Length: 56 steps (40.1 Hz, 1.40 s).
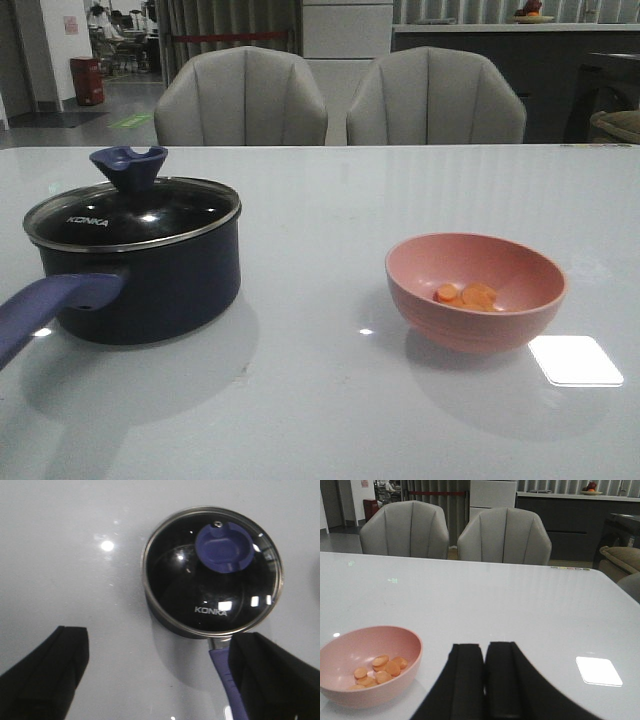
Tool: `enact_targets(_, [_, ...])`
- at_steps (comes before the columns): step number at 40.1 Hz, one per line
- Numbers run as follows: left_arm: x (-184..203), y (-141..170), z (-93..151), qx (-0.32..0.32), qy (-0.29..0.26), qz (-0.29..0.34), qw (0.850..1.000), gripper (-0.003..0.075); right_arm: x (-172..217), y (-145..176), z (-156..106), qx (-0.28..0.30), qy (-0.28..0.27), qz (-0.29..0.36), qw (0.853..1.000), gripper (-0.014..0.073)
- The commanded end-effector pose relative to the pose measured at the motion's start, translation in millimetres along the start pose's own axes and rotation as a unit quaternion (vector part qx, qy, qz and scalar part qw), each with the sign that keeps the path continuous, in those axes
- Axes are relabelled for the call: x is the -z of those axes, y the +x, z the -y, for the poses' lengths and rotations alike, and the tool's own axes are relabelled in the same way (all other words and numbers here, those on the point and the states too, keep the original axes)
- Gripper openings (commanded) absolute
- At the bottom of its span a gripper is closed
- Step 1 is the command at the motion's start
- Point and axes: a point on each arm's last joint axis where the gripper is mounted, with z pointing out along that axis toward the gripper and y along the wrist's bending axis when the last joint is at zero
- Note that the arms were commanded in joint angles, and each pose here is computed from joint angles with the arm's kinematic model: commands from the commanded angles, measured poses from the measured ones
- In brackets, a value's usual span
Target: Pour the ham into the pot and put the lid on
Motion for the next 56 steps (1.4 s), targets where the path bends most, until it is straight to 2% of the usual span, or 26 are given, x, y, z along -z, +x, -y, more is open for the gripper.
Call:
enact_targets(1, [-2.9, -23.7, 21.0, -0.019, 0.033, 0.018, 0.999, 0.0606, 2.5, -12.1, 0.0, 0.006, 0.001, 0.058, 0.998, 0.0143])
enact_targets(7, [-20.4, -43.7, 46.6, -0.021, 0.052, 0.008, 0.998, 0.0606, 2.5, -12.1, 0.0, 0.006, 0.001, 0.058, 0.998, 0.0143])
enact_targets(16, [-45.3, -64.3, 63.4, 0.001, 0.032, -0.017, 0.999, 0.0606, 2.5, -12.1, 0.0, 0.006, 0.001, 0.058, 0.998, 0.0143])
enact_targets(29, [-85.8, -77.9, 64.1, 0.014, -0.008, -0.088, 0.996, 0.0606, 2.6, -12.2, 0.0, 0.006, 0.001, 0.058, 0.998, 0.0143])
enact_targets(42, [-108.8, -86.8, 65.6, 0.021, -0.021, -0.107, 0.994, 0.0606, 2.6, -12.2, 0.0, 0.006, 0.001, 0.058, 0.998, 0.0143])
enact_targets(56, [-134.7, -85.2, 64.1, 0.039, -0.043, -0.157, 0.986, 0.0606, 2.6, -12.2, 0.0, 0.006, 0.001, 0.058, 0.998, 0.0143])
